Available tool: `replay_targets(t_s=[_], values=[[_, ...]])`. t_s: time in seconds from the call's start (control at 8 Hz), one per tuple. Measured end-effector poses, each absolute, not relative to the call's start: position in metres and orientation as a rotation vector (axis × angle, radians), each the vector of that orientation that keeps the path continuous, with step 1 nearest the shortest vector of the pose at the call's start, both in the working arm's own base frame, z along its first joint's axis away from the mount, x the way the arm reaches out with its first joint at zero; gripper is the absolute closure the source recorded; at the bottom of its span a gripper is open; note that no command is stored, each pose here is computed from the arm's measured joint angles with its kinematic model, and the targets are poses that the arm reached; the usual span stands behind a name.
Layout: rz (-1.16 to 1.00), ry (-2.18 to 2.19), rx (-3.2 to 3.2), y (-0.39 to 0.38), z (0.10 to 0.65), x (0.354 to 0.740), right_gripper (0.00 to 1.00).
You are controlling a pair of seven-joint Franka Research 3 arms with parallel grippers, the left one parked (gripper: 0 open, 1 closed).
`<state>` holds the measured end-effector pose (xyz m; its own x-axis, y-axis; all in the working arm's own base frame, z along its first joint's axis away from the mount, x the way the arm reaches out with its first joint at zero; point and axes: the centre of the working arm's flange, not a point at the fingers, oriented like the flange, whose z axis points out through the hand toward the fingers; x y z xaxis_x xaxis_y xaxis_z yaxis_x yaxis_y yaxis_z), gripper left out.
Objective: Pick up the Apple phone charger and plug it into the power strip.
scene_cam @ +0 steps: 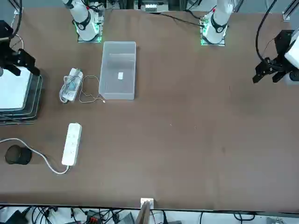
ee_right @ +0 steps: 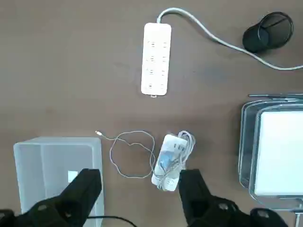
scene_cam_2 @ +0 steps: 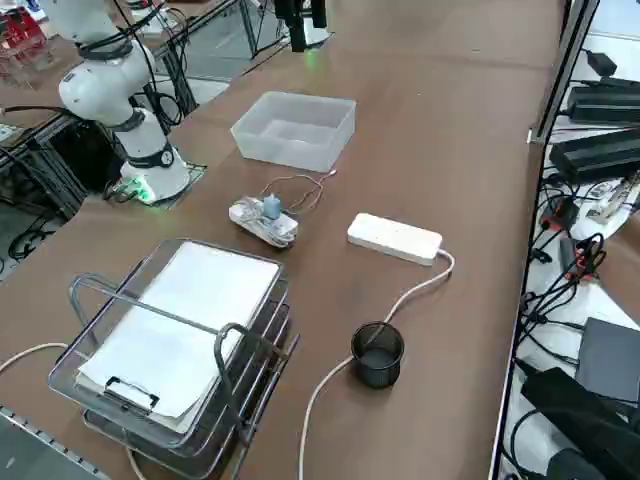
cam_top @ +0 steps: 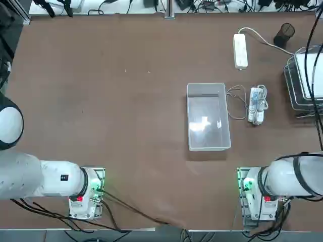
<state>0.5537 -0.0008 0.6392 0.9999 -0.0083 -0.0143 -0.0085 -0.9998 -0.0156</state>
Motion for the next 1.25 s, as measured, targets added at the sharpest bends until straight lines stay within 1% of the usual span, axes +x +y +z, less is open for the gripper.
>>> replay_targets(t_s=[0.5, 0.62, 0.88, 1.12, 1.25], values=[[0.065, 0.04, -3.146, -0.004, 0.631, 0.553, 0.0], [0.111, 0.067, -3.152, -0.004, 0.608, 0.556, 0.0], [0.165, 0.098, -3.165, 0.001, 0.546, 0.56, 0.0], [0.162, 0.125, -3.226, 0.012, 0.488, 0.551, 0.0], [0.149, 0.138, -3.272, 0.023, 0.458, 0.54, 0.0]])
